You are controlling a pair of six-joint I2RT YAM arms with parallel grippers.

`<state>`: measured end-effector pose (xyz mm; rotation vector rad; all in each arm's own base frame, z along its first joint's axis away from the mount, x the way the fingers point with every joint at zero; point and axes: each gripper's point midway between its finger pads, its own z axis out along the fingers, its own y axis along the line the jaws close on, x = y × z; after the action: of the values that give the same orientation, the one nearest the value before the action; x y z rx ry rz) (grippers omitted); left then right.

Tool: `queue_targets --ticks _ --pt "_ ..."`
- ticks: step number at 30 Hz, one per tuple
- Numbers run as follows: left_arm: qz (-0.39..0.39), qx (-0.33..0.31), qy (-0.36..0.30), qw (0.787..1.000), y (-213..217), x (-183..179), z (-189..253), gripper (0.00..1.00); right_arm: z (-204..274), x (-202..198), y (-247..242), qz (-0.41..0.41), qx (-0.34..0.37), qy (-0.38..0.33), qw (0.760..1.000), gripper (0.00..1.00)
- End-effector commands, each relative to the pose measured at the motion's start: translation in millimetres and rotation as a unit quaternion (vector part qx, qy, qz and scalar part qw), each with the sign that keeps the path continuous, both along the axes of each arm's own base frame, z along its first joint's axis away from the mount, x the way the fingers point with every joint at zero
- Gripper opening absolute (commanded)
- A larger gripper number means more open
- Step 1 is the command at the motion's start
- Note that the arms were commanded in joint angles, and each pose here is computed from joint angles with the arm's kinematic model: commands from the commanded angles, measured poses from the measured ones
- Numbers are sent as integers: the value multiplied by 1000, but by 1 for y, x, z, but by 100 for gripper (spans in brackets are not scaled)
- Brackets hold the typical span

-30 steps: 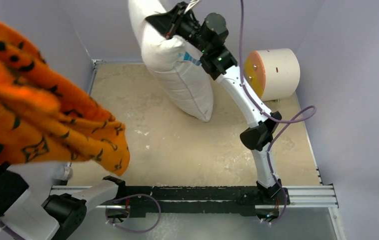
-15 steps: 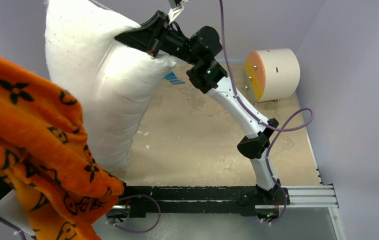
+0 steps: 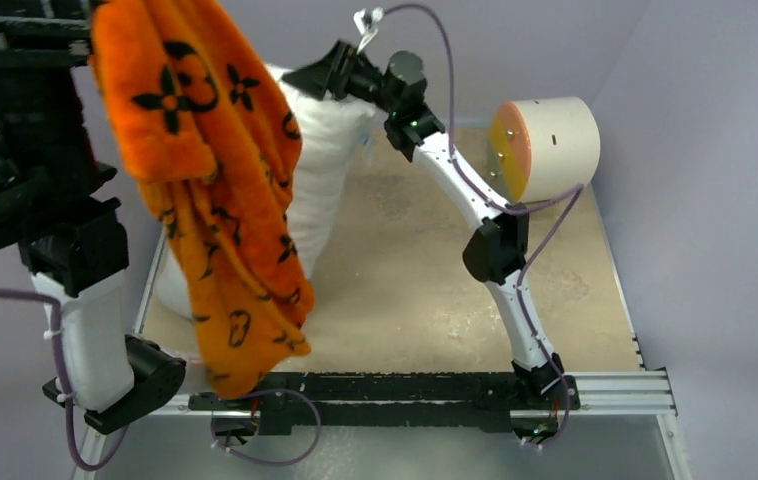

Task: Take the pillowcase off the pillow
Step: Place the pillow at the center of the board.

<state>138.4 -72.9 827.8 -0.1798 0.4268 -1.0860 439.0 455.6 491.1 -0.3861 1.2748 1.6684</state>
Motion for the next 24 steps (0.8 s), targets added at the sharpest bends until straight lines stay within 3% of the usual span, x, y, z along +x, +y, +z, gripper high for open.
queue_targets --ticks 1,4,7,11,15,19,24 --pt "-2 35 13 999 -23 27 -9 0 -108 48 -21 -68 -132 81 986 99" --pt "4 46 24 999 -30 41 -17 0 -140 78 -86 -199 -166 115 959 99" --pt "7 52 32 998 -35 50 -23 0 -184 96 -150 -359 -217 170 892 99" --pt "8 58 38 998 -40 59 -30 0 -240 98 -189 -448 -271 205 827 99" --pt "13 63 50 997 -42 66 -34 0 -298 84 -175 -426 -318 248 810 99" --pt "26 69 68 995 -40 73 -41 0 -319 51 -162 -424 -343 268 794 99" --pt "41 83 79 993 -43 81 -52 0 -325 -17 -191 -483 -293 300 769 99"
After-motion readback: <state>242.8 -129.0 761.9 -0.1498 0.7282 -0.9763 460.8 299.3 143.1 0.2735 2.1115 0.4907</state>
